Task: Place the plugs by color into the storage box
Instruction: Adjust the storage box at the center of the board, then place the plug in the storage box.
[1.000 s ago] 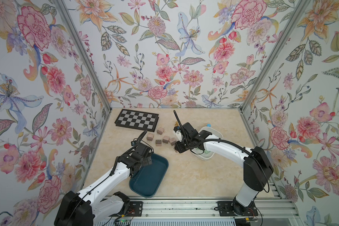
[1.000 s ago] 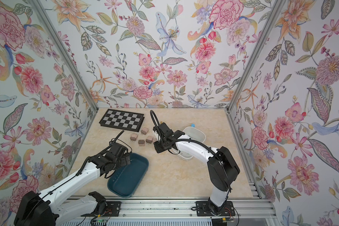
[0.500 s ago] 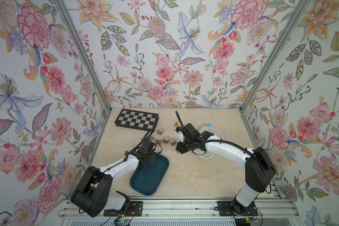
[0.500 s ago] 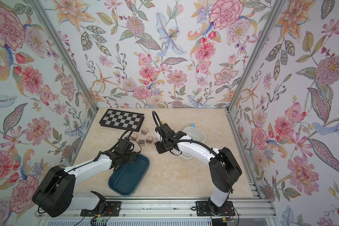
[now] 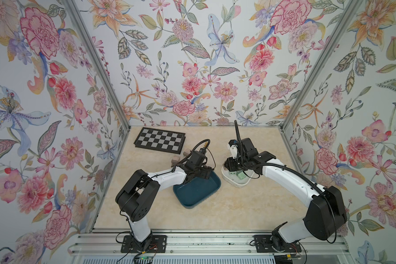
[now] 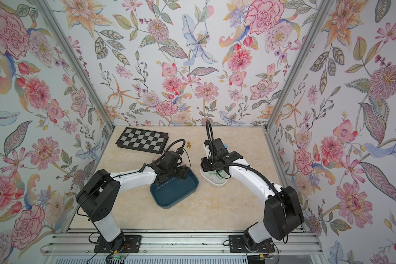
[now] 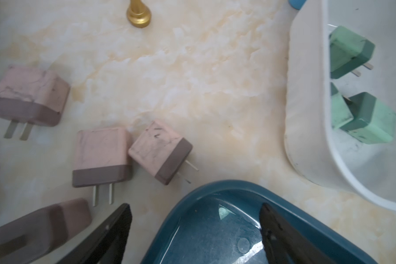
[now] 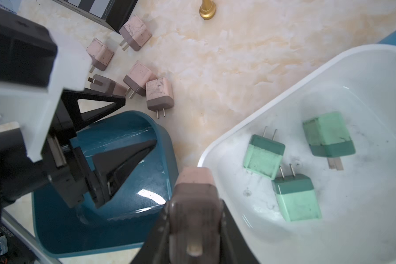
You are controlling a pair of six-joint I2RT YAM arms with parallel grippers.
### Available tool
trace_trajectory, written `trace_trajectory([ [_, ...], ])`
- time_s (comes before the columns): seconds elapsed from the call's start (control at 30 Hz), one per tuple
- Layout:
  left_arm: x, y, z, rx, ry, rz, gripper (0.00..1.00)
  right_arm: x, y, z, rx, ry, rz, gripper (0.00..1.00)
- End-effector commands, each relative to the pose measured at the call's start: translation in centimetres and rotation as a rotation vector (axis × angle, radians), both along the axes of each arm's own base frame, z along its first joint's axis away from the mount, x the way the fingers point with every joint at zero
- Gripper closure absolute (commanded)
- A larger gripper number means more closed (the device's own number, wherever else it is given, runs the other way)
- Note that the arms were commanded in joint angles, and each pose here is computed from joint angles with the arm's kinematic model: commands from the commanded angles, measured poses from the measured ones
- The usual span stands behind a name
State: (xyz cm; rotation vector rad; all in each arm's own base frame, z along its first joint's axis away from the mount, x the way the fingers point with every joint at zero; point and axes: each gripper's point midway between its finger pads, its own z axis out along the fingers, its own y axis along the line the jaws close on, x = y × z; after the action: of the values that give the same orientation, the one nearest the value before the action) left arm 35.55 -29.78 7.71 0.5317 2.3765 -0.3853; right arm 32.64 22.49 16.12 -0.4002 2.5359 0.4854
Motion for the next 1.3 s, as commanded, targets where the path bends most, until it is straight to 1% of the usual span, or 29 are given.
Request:
trace_trajectory([
  [0.0,0.2,0.7,1.5,0.055,-0.032,0.03,0.02,-0.8,0.1,0.4,0.004,0.012,0.024,0.75],
  [0.07,0.9,3.6,4.2,0.094,-0.089,0.145,0.01,-0.8,0.3,0.6,0.009,0.011,0.029,0.75],
  [0.13,1.2,6.9,7.0,0.105,-0.116,0.265,0.01,-0.8,0.6,0.7,0.011,0.009,0.036,0.75],
  [0.17,1.0,8.8,9.2,0.081,-0.126,0.33,0.01,-0.8,0.8,0.7,0.01,0.01,0.042,0.75],
  [0.27,-0.6,12.8,11.6,0.018,-0.086,0.447,0.01,-0.9,2.0,0.7,0.001,0.003,0.068,0.75],
  [0.33,-2.2,14.6,11.2,-0.027,-0.021,0.501,0.01,-1.2,3.2,0.5,-0.01,0.001,0.091,0.74],
  [0.43,-5.0,16.6,9.1,-0.085,0.071,0.559,0.01,-2.5,6.6,0.0,-0.033,0.002,0.163,0.74],
  [0.57,-7.4,18.2,6.8,-0.174,0.098,0.609,0.01,-3.1,9.7,-2.1,-0.072,0.031,0.218,0.74],
  [0.7,-7.8,18.7,5.6,-0.215,0.119,0.62,0.01,-2.5,11.0,-4.7,-0.121,0.053,0.238,0.74],
  [0.87,-7.9,17.3,4.3,-0.265,0.16,0.583,0.01,-1.8,11.6,-7.4,-0.17,0.076,0.243,0.74],
  [1.03,-8.0,16.4,2.7,-0.299,0.192,0.564,0.01,-2.0,11.4,-10.2,-0.218,0.103,0.236,0.71],
  [1.07,-8.1,16.2,2.5,-0.302,0.196,0.56,0.01,-2.2,11.3,-10.7,-0.225,0.109,0.239,0.7],
  [1.1,-8.1,16.0,2.3,-0.303,0.199,0.554,0.01,-2.4,11.3,-11.1,-0.232,0.115,0.24,0.66],
  [1.17,-8.3,15.4,1.8,-0.299,0.212,0.539,0.02,-2.6,11.1,-11.4,-0.244,0.116,0.24,0.53],
  [1.23,-8.7,14.5,1.2,-0.292,0.232,0.522,0.03,-2.8,11.0,-11.0,-0.241,0.11,0.239,0.35],
  [1.27,-8.9,14.0,0.9,-0.289,0.242,0.511,0.04,-2.8,10.9,-10.5,-0.235,0.102,0.236,0.28],
])
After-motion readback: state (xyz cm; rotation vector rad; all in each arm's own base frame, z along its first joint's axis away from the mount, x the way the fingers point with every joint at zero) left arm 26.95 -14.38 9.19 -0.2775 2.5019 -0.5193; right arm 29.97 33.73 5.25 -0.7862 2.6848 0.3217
